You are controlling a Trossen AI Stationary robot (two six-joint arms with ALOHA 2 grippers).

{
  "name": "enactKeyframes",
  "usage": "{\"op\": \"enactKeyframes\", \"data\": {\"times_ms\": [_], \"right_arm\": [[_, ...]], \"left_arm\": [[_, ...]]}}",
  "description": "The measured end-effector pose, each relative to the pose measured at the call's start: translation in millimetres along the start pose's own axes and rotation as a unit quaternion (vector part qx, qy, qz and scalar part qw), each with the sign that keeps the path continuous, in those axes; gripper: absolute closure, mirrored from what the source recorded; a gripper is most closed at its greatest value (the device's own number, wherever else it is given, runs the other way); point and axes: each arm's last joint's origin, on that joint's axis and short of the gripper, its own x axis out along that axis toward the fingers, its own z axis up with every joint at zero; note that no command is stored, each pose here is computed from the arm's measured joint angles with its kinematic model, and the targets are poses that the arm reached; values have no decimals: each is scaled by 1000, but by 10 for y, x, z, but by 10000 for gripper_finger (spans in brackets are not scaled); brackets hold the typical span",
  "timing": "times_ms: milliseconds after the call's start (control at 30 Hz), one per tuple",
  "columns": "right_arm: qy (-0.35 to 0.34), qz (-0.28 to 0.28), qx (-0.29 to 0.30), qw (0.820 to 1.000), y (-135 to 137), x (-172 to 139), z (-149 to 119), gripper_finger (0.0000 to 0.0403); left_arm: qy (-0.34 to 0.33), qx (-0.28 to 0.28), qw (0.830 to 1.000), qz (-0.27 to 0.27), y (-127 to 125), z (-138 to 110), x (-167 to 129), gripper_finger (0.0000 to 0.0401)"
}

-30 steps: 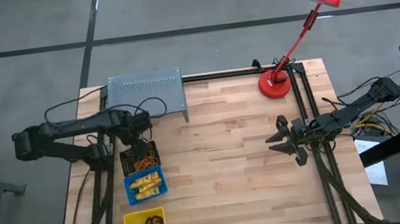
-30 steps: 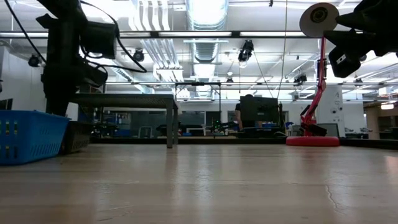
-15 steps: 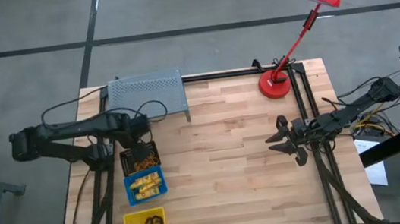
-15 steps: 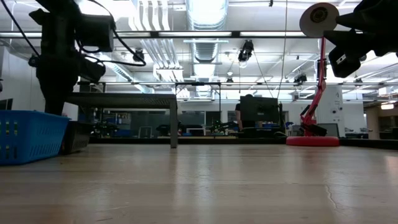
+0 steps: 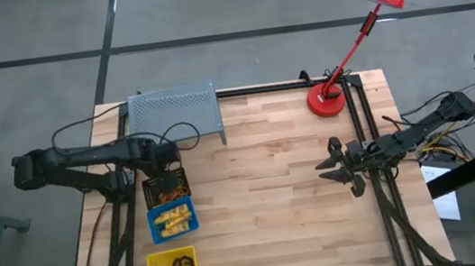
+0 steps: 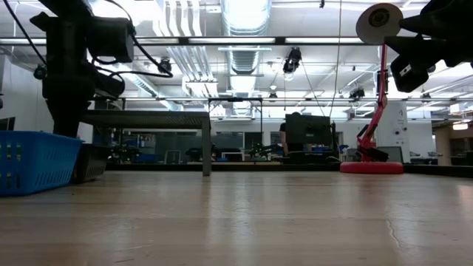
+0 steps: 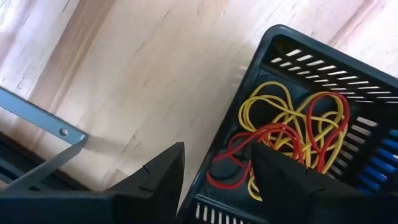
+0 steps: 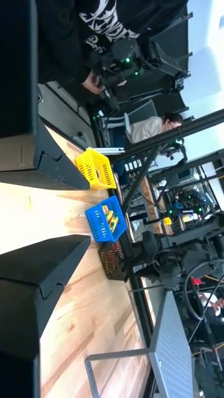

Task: Pick & Place Office Desk Supplies
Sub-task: Put the black bin with rubber bands on the shelf

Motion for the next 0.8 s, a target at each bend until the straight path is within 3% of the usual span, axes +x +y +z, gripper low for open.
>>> {"op": "enactKeyframes", "data": {"times_ms": [200,367,800], "right_arm": [[0,0,0,1000,0,0,0,284],[0,0,0,1000,0,0,1,277],[0,0,0,1000,-1,0,-1,274]], "left_arm": [[5,22,1000,-13,-85,-45,-2,213],[20,38,997,-62,-155,-63,18,213],[18,34,998,-44,-127,-112,164,220]]}}
